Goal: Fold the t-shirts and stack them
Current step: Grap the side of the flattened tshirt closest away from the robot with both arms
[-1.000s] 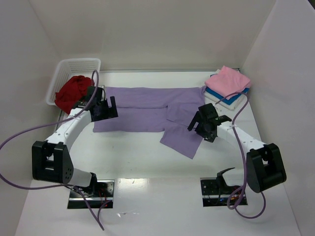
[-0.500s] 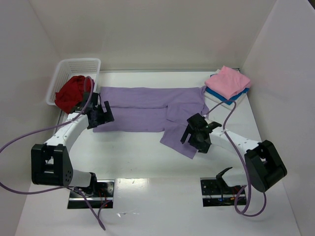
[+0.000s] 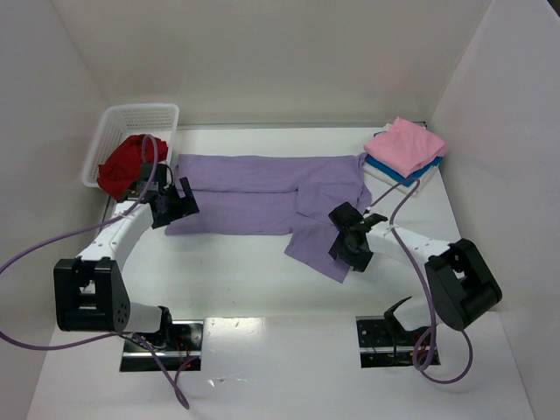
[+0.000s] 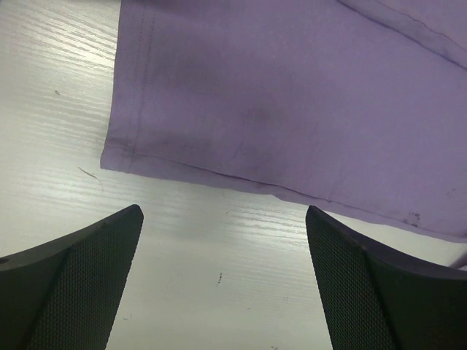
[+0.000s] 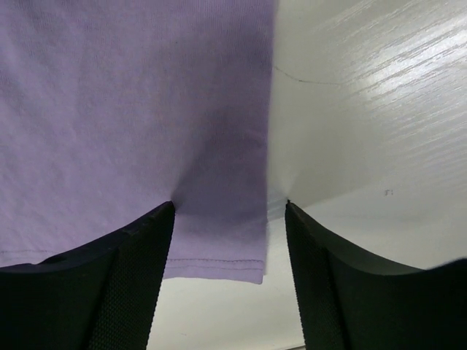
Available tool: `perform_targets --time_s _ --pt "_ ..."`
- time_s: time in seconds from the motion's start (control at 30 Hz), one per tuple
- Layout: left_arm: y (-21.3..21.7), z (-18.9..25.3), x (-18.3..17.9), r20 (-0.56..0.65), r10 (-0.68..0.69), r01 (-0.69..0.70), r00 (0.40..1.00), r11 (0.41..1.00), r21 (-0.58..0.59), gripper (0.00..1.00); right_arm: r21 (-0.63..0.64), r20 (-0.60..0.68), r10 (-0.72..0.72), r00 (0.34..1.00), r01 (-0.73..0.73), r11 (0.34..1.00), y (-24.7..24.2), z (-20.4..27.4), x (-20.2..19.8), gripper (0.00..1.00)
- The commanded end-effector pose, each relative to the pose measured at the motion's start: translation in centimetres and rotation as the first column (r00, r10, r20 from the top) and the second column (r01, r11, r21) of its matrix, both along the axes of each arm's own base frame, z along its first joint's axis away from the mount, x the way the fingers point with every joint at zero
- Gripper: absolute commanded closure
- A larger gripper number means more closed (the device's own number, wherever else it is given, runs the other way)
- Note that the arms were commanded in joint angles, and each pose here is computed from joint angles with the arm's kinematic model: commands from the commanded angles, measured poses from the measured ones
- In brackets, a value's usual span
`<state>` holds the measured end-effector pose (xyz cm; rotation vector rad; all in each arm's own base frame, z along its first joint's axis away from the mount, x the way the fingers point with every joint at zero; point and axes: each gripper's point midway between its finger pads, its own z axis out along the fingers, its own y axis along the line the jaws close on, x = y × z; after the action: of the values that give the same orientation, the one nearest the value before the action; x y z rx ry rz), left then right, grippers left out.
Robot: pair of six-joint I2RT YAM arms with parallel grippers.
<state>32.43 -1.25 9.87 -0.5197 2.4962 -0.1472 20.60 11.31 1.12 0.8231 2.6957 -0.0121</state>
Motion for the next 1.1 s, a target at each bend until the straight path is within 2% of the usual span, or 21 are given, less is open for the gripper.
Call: perform_targets --time_s 0.0,0.07,0.1,0.33,0.47,0.63,0.9,1.07 --pt "0.1 1.7 0.7 0.070 -0.007 0.009 0.998 1.000 -0.022 0.00 -0.040 0.011 -0.016 1.000 0.017 0.999 -0.2 0.0 0.7 0.34" --pt "0.3 2.3 0.9 0.088 -0.012 0.014 0.996 1.000 -0.022 0.00 -0.039 0.012 -0.016 1.000 0.017 0.999 0.0 0.1 1.0 0.40" --pt "0.6 2.2 0.7 0.079 -0.009 0.011 0.997 1.000 -0.017 0.00 -0.054 0.005 -0.018 1.000 0.018 0.998 -0.2 -0.2 0.9 0.48" --pt "1.6 1.9 -0.1 0.042 -0.007 0.006 0.999 1.000 0.011 0.00 -0.055 0.000 -0.028 1.000 0.028 0.998 0.0 -0.3 1.3 0.84" --pt "2.6 0.9 -0.8 0.008 0.015 -0.015 1.000 1.000 0.001 0.00 -0.057 -0.006 -0.038 0.999 0.038 0.998 -0.1 -0.1 1.0 0.95" --pt "3.8 -1.2 -0.9 -0.071 0.033 -0.033 0.997 0.999 -0.005 0.00 -0.038 0.034 -0.057 0.998 0.059 0.998 0.0 1.0 1.6 0.96" --pt "5.1 -3.5 -1.6 -0.160 0.067 -0.058 0.985 0.997 0.058 0.01 -0.045 0.056 -0.071 0.996 0.074 0.996 -0.3 1.2 1.7 0.96" --pt "5.3 -4.5 -1.5 -0.194 0.073 -0.061 0.978 0.996 0.066 0.05 -0.023 0.071 -0.071 0.995 0.072 0.997 -0.2 1.3 1.6 0.96"
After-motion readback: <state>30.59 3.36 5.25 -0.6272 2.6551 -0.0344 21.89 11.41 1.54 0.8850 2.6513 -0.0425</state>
